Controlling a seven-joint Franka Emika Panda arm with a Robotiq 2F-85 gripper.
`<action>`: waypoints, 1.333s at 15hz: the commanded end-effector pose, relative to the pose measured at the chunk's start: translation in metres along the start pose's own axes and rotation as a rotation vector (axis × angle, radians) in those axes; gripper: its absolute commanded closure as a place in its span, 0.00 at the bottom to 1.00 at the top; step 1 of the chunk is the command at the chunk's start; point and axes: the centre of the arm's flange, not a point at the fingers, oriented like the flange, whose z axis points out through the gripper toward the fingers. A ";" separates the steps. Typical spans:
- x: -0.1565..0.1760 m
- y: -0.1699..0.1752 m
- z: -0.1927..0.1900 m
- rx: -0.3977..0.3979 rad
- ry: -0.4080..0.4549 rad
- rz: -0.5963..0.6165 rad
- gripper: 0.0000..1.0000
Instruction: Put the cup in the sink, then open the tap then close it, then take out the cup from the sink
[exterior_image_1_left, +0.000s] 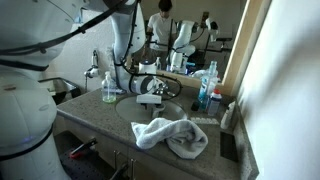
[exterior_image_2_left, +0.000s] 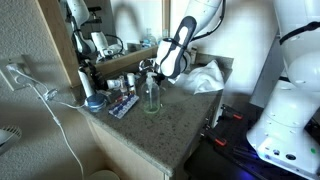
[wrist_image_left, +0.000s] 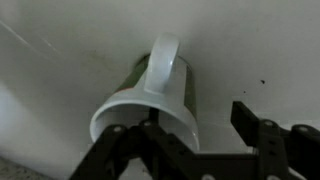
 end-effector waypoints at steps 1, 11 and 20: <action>0.006 -0.001 -0.004 -0.014 -0.001 0.006 0.00; 0.008 0.006 -0.042 -0.037 0.004 0.068 0.00; 0.002 -0.002 -0.092 -0.007 -0.079 0.081 0.00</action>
